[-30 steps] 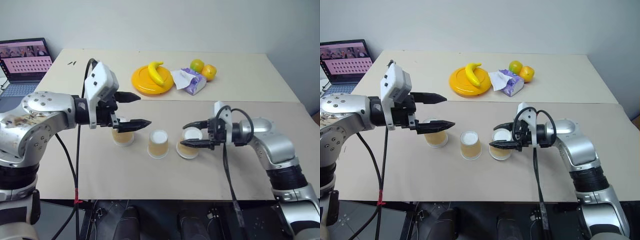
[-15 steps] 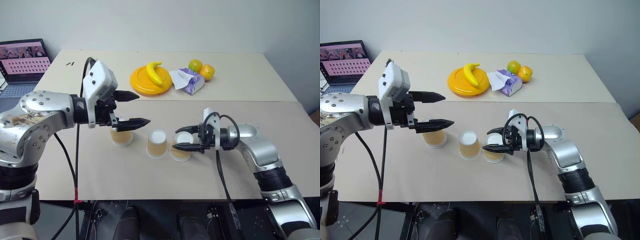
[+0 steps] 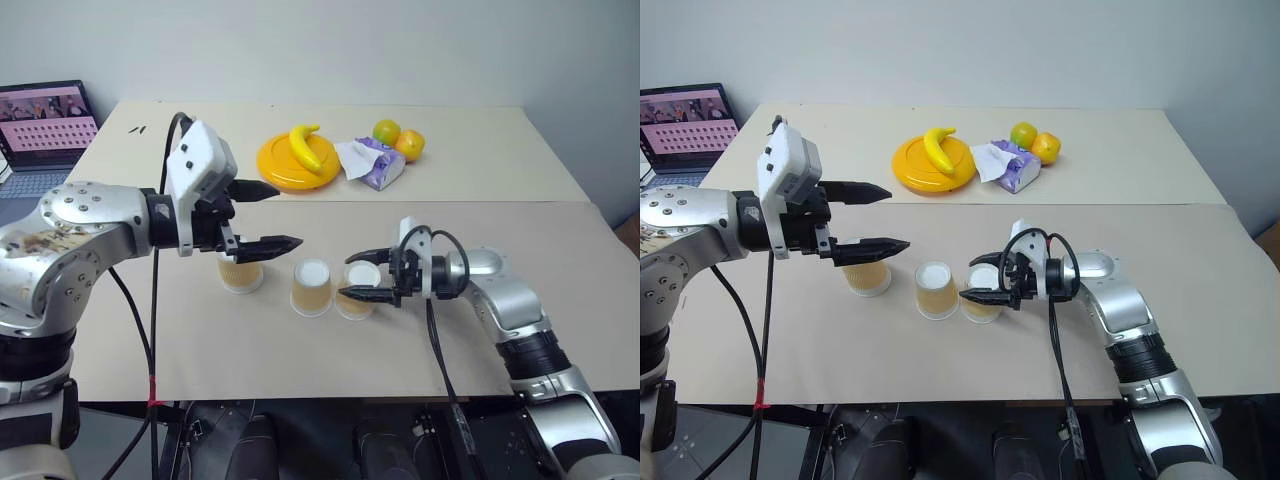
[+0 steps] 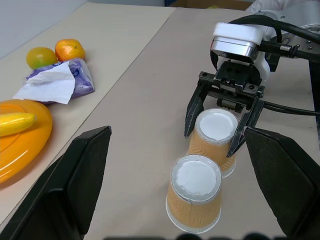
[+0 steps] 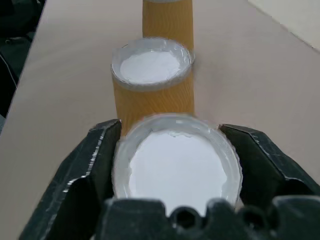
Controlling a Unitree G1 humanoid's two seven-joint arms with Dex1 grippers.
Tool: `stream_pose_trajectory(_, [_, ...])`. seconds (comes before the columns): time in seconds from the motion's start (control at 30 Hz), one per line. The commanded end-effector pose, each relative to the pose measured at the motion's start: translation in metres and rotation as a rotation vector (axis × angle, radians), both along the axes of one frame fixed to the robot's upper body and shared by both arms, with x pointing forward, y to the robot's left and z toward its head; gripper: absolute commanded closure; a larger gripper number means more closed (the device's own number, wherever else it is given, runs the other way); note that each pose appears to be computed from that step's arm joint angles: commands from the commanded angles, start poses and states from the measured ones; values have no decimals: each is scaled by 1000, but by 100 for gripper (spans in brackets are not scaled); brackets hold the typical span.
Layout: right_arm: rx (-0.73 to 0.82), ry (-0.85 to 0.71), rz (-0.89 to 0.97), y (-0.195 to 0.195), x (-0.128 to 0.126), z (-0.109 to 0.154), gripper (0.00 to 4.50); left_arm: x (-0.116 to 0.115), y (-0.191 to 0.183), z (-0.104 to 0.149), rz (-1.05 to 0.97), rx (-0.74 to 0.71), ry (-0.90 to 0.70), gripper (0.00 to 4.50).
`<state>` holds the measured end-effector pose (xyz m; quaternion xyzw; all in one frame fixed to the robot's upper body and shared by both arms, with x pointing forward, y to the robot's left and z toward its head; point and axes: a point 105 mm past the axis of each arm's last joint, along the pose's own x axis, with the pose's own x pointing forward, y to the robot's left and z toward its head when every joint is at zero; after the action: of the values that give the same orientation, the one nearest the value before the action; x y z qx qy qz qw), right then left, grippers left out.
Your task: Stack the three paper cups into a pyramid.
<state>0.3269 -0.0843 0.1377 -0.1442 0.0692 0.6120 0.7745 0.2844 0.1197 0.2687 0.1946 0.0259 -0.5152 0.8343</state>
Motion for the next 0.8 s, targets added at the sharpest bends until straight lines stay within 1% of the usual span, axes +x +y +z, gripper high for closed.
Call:
stream_pose_trajectory(0.03, [11, -55, 10, 0, 2, 12, 4, -4, 0, 12, -3, -6, -52, 0])
stream_pose_trajectory(0.27, [109, -103, 17, -12, -1, 63, 4, -2, 1, 9, -4, -1, -53, 0])
stream_pose_trajectory(0.47, [201, -154, -30, -37, -6, 120, 4, -1, 1, 10, -8, -3, -56, 0])
stream_pose_trajectory(0.57, [216, -173, -49, -49, -10, 142, 4, 1, 4, 10, 1, -17, -50, 0])
stream_pose_trajectory(0.6, [208, -178, -42, -55, -14, 146, 4, 2, 10, 10, 25, -41, -39, 0])
stream_pose_trajectory(0.67, [169, -188, -10, -62, -25, 148, 4, 2, 27, 3, 73, -33, -18, 0])
stream_pose_trajectory(0.77, [112, -173, 40, -66, -35, 144, 4, -8, 56, -14, 141, 12, 9, 0])
stream_pose_trajectory(0.8, [110, -164, 48, -66, -35, 145, 4, -11, 65, -15, 174, -7, 20, 0])
